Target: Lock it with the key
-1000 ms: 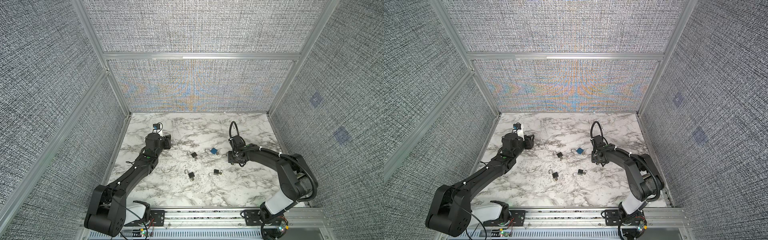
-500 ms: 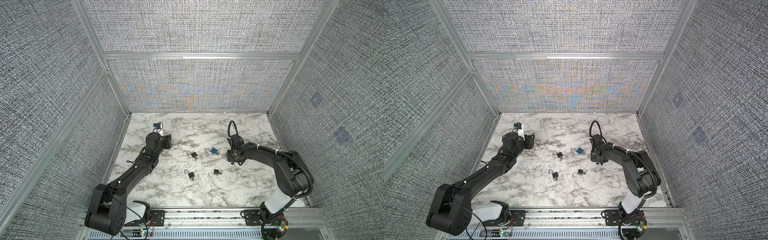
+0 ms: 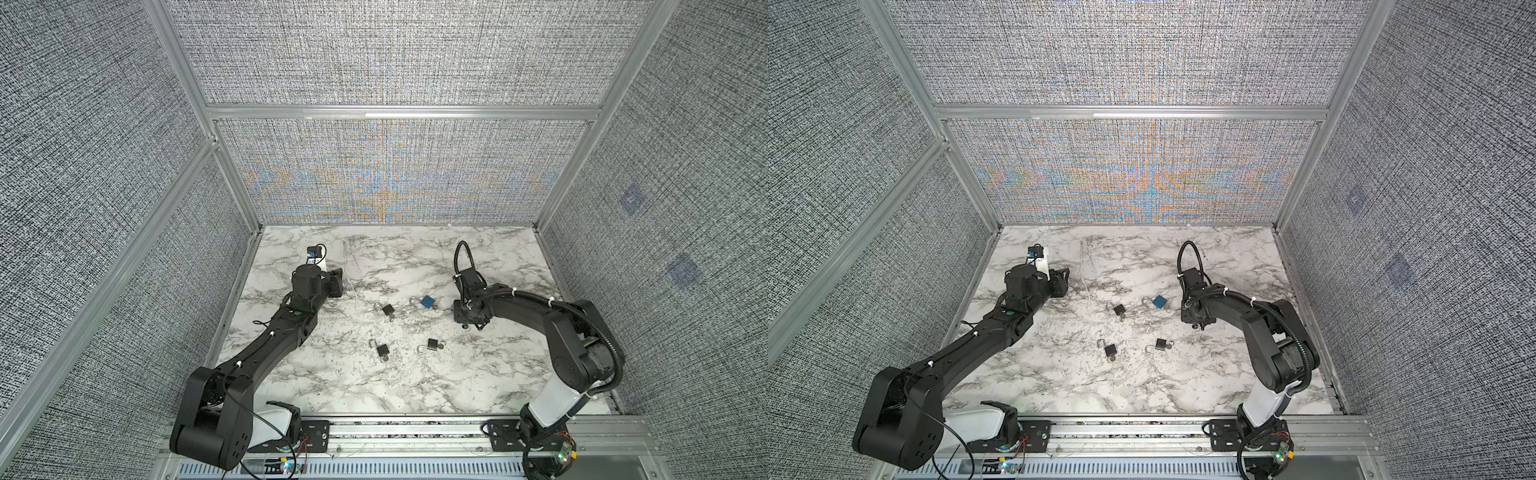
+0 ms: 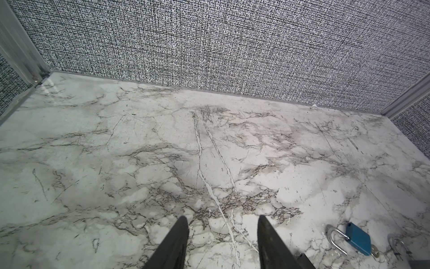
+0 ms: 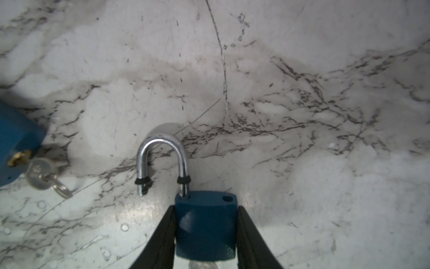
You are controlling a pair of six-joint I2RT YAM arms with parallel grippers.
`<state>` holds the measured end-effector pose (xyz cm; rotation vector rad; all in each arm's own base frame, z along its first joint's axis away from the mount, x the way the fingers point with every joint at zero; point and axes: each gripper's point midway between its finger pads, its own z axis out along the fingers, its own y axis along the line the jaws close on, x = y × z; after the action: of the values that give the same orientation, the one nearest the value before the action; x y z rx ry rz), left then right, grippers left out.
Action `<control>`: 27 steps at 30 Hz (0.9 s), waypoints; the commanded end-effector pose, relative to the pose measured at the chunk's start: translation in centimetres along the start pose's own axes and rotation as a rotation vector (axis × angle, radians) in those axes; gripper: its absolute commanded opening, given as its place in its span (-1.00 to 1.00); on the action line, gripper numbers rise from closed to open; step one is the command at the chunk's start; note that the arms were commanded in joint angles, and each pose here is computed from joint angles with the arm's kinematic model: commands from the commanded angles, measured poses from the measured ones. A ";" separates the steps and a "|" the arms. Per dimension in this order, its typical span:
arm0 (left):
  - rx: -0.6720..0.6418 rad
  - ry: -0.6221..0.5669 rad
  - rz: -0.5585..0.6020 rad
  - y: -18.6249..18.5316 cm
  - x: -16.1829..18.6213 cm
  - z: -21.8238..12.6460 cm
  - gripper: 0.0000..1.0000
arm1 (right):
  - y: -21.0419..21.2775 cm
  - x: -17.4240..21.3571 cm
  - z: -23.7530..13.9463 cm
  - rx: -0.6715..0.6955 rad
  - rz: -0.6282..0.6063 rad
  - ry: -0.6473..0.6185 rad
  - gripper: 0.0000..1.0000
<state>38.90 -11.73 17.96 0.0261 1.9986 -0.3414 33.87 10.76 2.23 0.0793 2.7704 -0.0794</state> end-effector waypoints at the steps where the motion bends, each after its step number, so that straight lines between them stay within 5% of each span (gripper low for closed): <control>1: -0.002 -0.004 0.008 -0.1 -0.3 -0.2 -0.01 | -0.3 0.5 0.3 0.021 -0.009 0.026 -0.26; 10: 0.082 0.048 0.068 -2.7 0.0 0.3 -0.07 | 0.7 -0.6 -1.3 -0.039 -0.008 -0.004 -0.31; 27: 0.600 0.293 -0.023 -17.6 5.8 3.3 -0.12 | 5.0 -2.6 -7.9 -0.207 -0.095 -0.094 -0.31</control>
<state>36.77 -27.60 14.17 0.4257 2.1589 -0.8094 34.27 15.51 9.61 -0.0784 2.6666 0.1503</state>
